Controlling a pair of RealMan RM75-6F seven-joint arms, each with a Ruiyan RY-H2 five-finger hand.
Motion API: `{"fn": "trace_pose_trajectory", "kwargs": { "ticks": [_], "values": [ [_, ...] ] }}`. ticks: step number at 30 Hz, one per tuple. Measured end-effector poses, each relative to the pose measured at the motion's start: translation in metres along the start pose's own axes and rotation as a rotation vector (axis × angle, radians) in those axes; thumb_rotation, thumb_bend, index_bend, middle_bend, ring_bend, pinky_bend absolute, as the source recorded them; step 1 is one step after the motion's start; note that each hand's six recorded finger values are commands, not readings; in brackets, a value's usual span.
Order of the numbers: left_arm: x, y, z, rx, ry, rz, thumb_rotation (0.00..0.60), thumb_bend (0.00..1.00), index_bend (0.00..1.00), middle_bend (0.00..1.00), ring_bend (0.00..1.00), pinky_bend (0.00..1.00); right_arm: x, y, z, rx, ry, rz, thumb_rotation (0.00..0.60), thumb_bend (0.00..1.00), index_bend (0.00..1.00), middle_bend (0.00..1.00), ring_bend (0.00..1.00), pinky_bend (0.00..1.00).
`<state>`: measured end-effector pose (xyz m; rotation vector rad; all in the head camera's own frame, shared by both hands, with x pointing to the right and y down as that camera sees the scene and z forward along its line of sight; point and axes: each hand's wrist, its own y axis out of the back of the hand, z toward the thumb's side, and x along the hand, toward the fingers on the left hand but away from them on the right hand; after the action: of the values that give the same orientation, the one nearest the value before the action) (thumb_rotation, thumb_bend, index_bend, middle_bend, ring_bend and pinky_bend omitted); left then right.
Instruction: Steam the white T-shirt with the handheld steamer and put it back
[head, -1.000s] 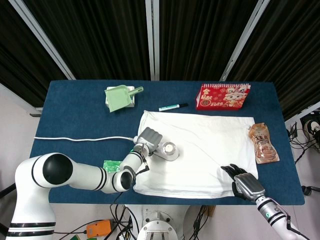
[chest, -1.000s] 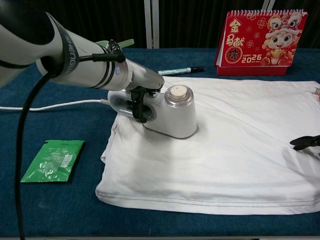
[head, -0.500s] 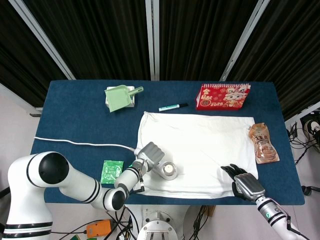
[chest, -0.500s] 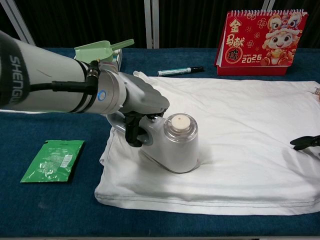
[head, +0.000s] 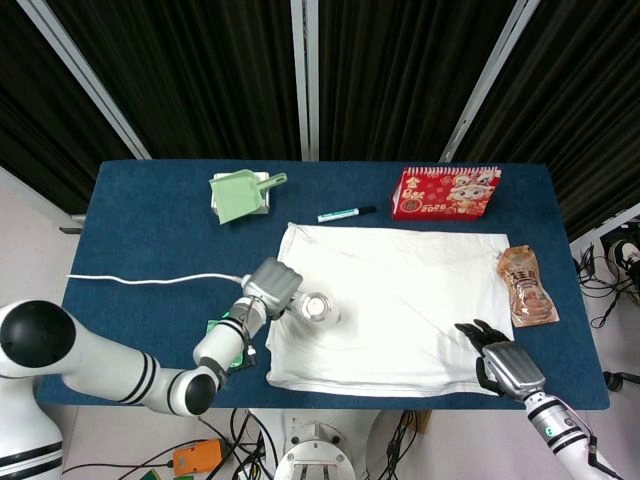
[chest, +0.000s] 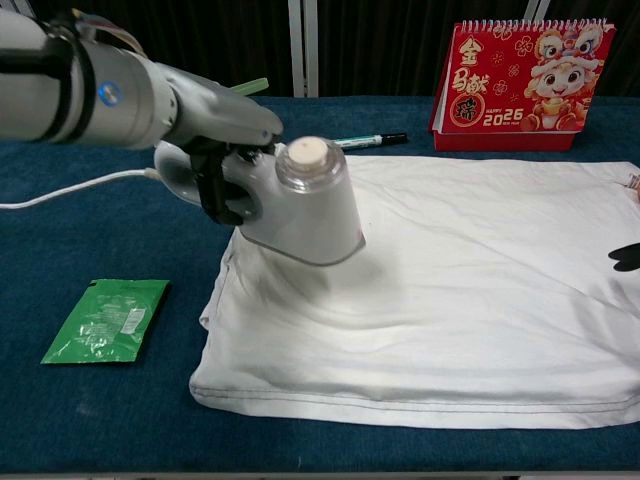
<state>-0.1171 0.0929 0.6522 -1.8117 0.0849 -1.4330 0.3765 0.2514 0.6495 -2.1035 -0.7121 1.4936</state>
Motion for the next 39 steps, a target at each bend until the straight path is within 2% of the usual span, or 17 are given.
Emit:
{"fn": "trace_pose_trajectory", "kwargs": {
  "ticks": [5,11,17,19,21,23,26,29,33,34,38,39],
  "values": [
    [-0.005,-0.011,-0.065,-0.083,0.144,0.015,0.566,0.59,0.76,0.89,0.68,0.60,0.011,0.025,-0.011,0.004,-0.033,-0.101,0.600,0.72,0.11,0.17,0.08,0.21],
    [-0.002,-0.037,-0.119,-0.140,0.265,-0.011,0.569,0.59,0.76,0.86,0.65,0.56,0.024,0.050,-0.019,0.009,-0.059,-0.196,0.600,0.69,0.11,0.17,0.08,0.21],
    [0.005,-0.064,-0.146,-0.164,0.313,-0.072,0.566,0.57,0.74,0.80,0.60,0.51,0.034,0.065,-0.019,0.029,-0.063,-0.246,0.600,0.62,0.10,0.17,0.08,0.21],
    [0.005,-0.072,-0.149,-0.168,0.312,-0.093,0.566,0.55,0.70,0.76,0.56,0.48,0.036,0.069,-0.019,0.032,-0.068,-0.257,0.600,0.62,0.10,0.17,0.08,0.21],
    [0.004,-0.078,-0.149,-0.178,0.307,-0.109,0.565,0.47,0.57,0.66,0.49,0.44,0.039,0.073,-0.020,0.034,-0.075,-0.270,0.600,0.62,0.10,0.17,0.08,0.21],
    [0.004,-0.079,-0.149,-0.181,0.302,-0.105,0.567,0.32,0.38,0.49,0.35,0.37,0.040,0.076,-0.021,0.034,-0.082,-0.276,0.600,0.61,0.10,0.17,0.08,0.21],
    [0.002,-0.078,-0.149,-0.180,0.297,-0.080,0.569,0.20,0.19,0.28,0.19,0.28,0.041,0.076,-0.023,0.032,-0.089,-0.275,0.600,0.61,0.09,0.17,0.08,0.21],
    [-0.002,-0.076,-0.150,-0.172,0.293,-0.040,0.567,0.14,0.11,0.20,0.12,0.23,0.041,0.075,-0.023,0.022,-0.090,-0.268,0.600,0.61,0.09,0.18,0.08,0.21],
    [-0.015,-0.075,-0.154,-0.180,0.296,0.015,0.568,0.14,0.06,0.14,0.07,0.17,0.042,0.077,-0.027,0.009,-0.098,-0.273,0.600,0.61,0.09,0.18,0.08,0.21],
    [-0.019,-0.075,-0.155,-0.185,0.299,0.029,0.570,0.14,0.06,0.13,0.07,0.16,0.043,0.079,-0.028,0.009,-0.103,-0.278,0.600,0.56,0.08,0.17,0.08,0.21],
    [-0.041,-0.075,-0.165,-0.215,0.313,0.105,0.570,0.12,0.06,0.11,0.04,0.11,0.050,0.089,-0.039,-0.007,-0.139,-0.308,0.600,0.23,0.05,0.17,0.08,0.20],
    [-0.047,-0.075,-0.168,-0.224,0.316,0.126,0.571,0.11,0.06,0.10,0.03,0.10,0.053,0.092,-0.042,-0.009,-0.150,-0.320,0.600,0.19,0.05,0.17,0.08,0.20]
  ]
}}
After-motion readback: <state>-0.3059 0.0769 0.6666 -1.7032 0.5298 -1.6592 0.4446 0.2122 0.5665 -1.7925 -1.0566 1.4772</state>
